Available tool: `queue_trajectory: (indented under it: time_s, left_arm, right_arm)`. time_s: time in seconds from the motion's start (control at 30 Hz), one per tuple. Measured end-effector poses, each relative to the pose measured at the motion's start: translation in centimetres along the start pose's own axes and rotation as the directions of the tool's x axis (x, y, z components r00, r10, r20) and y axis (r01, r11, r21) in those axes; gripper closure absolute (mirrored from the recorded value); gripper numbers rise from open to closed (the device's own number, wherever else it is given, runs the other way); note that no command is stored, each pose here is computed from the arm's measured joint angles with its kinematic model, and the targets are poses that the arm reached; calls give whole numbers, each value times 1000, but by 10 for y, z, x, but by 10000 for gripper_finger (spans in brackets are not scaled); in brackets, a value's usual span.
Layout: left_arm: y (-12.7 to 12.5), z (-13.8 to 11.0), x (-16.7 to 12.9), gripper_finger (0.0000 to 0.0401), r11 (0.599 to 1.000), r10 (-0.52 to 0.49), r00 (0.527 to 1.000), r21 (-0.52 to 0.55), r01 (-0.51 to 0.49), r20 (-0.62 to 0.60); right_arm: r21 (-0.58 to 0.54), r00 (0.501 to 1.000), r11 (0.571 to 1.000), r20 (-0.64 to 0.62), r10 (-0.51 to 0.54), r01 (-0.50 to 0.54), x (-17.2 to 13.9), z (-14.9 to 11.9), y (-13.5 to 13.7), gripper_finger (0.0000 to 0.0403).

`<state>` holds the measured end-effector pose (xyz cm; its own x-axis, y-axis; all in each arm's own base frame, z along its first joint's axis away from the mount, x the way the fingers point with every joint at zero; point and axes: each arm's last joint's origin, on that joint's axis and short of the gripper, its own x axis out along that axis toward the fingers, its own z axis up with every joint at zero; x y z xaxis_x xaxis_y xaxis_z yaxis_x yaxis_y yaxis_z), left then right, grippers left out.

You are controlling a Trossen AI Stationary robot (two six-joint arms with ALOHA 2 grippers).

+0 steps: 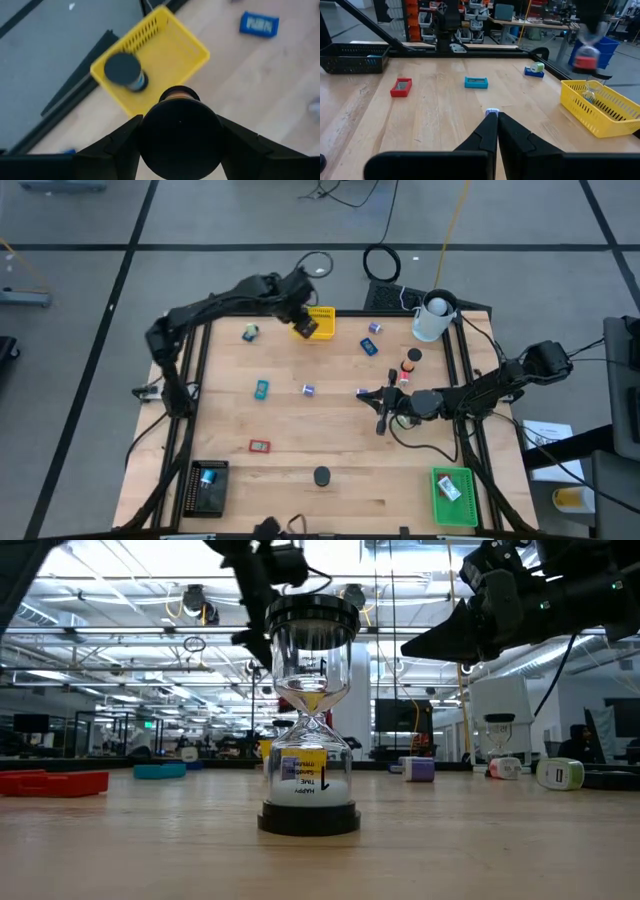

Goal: Pick & Place Office items
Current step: Put the red hour glass into the yellow bin

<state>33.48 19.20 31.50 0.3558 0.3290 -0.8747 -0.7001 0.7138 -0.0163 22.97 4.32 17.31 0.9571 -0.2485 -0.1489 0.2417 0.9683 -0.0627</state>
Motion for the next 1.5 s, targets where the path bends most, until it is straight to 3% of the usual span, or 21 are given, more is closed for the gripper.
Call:
queue_trajectory:
  time_s: [0.3,0.47,0.83,1.5]
  left_arm:
    - [8,50,26,174,999,-25,998,-35,28,58]
    - [16,64,43,183,999,-28,999,-36,29,36]
    - [21,64,88,174,999,47,999,-1,-47,-28]
    - [17,60,123,185,997,81,995,21,-80,-57]
  right_arm:
    - [0,1000,1000,0,0,0,0,0,0,394]
    - [-3,1000,1000,0,0,0,0,0,0,394]
    - [-4,999,999,-3,34,-34,0,0,1,394]
    - [-3,999,999,-1,53,-53,0,0,2,394]
